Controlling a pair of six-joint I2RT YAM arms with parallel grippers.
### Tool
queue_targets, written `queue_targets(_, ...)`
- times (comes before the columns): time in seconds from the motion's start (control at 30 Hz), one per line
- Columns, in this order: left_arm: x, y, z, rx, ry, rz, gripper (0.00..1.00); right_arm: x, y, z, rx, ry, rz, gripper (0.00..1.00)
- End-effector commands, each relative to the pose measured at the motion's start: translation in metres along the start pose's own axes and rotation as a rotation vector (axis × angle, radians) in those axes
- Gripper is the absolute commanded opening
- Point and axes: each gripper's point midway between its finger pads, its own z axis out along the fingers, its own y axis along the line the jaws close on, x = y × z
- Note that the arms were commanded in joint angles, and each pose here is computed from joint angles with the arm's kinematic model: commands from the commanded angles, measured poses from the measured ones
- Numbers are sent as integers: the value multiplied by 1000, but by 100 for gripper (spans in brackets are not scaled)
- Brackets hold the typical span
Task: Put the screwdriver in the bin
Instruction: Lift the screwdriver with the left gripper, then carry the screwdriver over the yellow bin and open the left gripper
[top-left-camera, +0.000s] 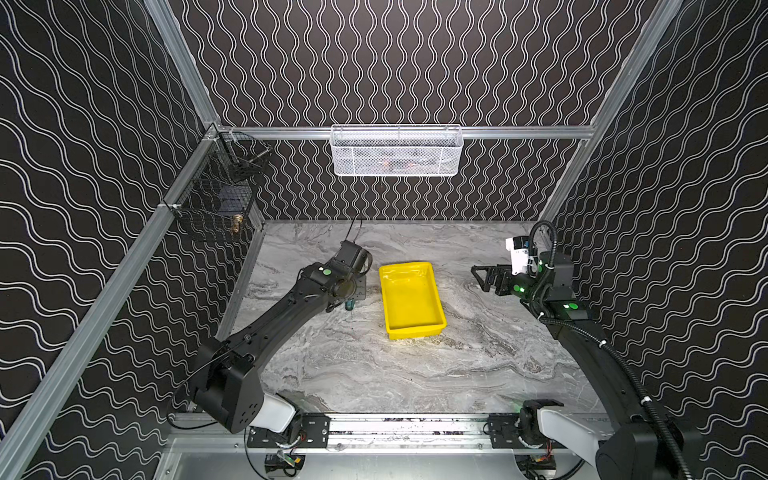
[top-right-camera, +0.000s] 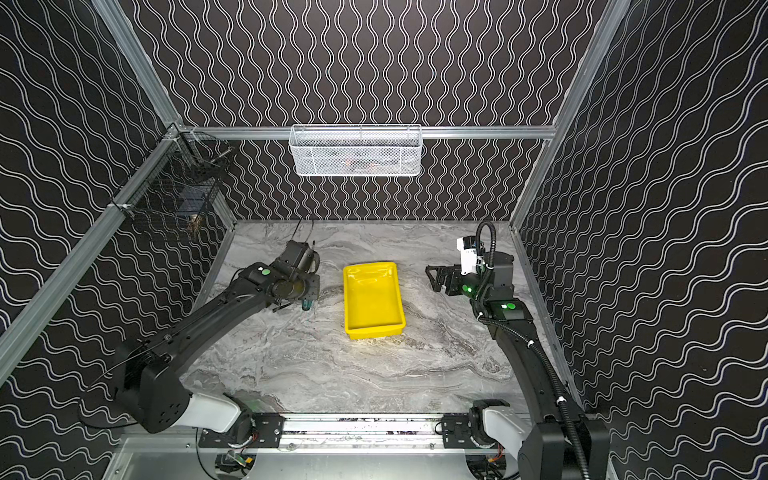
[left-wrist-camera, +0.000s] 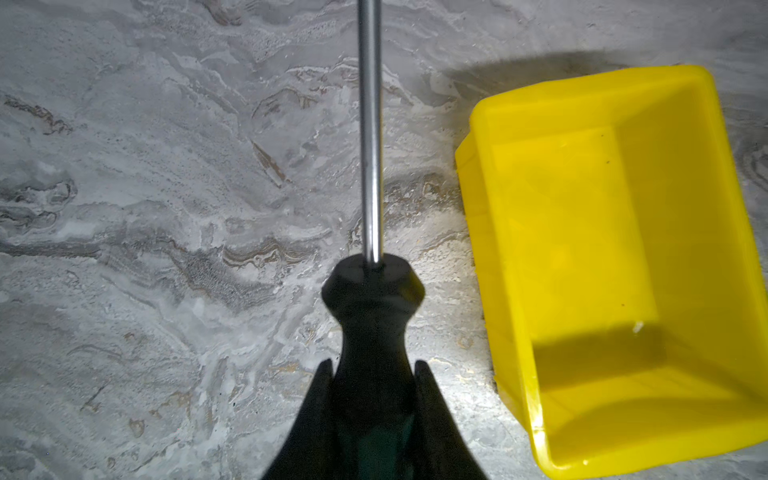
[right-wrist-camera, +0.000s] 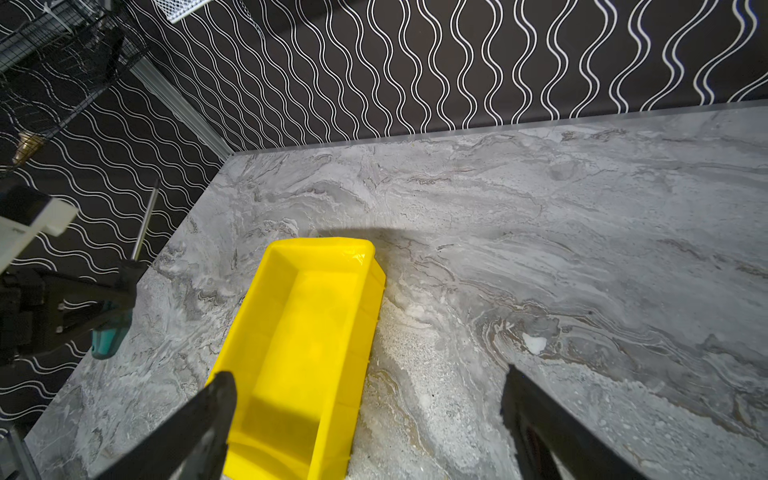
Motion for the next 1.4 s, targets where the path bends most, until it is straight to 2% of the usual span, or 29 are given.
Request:
queue_targets(0.0,-9,-18,-6,58,-20,19,0,1,2,-4,2,17,-3,99)
queue_targets(0.33,-16,-71,-4,131,-33,80,0,-2,7,-6,-17,19,12,99)
queue_targets(0.57,-15,-122,9,176,-16,154,0,0,11,-4,-44,31,31,99)
queue_targets(0.77,-13,-166,28,263,10,175,0,3,11,-5,-44,55,34,99)
queue_targets(1.03,14,-166,78,183,99,207,0,3,12,-9,-34,63,20,100)
queue_targets(1.17,29,-170,94,198,146,212,0,4,11,-8,-29,70,15,99)
queue_targets(1.37,43,-165,107,179,171,222,16,5,10,-5,-33,68,18,99)
